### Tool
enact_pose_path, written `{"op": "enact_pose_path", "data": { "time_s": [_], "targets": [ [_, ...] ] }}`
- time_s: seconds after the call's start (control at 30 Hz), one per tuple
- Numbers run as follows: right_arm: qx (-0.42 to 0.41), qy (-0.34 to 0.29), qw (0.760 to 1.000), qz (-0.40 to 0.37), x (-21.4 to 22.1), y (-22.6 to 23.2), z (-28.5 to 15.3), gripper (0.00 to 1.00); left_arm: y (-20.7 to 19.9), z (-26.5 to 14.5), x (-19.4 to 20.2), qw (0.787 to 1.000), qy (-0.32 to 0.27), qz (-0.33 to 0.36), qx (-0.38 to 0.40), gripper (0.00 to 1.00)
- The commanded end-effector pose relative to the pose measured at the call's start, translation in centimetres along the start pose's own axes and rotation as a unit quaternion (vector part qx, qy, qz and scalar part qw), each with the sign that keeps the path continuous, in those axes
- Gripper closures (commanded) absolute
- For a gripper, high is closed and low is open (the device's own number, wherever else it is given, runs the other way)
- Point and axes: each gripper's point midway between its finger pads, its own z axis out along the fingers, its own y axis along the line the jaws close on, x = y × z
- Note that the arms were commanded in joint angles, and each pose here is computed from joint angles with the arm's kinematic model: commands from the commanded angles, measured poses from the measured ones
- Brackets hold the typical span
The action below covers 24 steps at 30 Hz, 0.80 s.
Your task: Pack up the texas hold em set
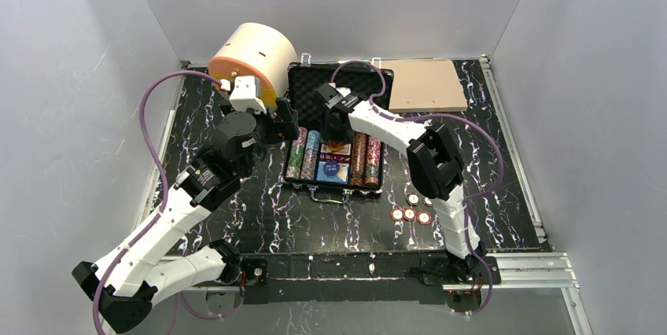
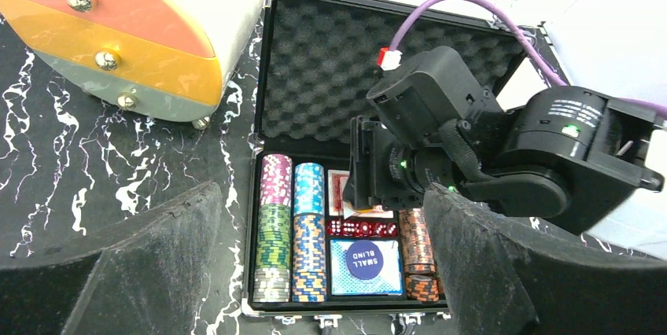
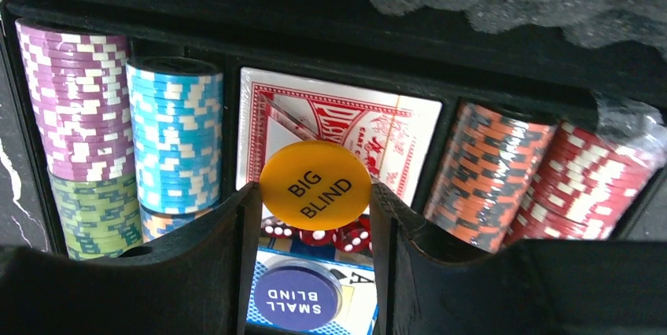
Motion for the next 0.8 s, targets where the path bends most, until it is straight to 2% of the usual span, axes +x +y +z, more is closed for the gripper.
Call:
{"op": "enact_pose_path", "data": {
  "time_s": [0.0,0.27,0.47,0.6,0.77],
  "targets": [
    [-0.01,-0.001,1.0,-0.011,-1.0,1.1,-0.2,0.44,-0.1,-0.1,-0.1,1.0,0.001,-0.006,0.001,0.03],
    [-0.025,-0.028,0.999,-0.019,-2.6,1.2,-2.6,0.26,0.1,0.0,-0.2,1.0,-0.002,-0.005,-0.006,0.03],
    [-0.015,-0.077,0.997,0.015,-3.8,-1.2,-7.8,0.24,0.2,-0.2,-1.0,1.0,-0.011,-0.006,-0.009,0.03],
    [0.017,-0.121,0.991,0.059,-3.3,-5.6,-11.9,0.24,0.2,-0.5,-1.0,1.0,-0.014,-0.011,-0.006,0.03],
    [0.075,-0.114,0.98,0.142,0.5,-13.2,-13.9,0.21,0.1,-0.6,-0.5,1.0,-0.009,-0.014,0.003,0.03]
  ]
}}
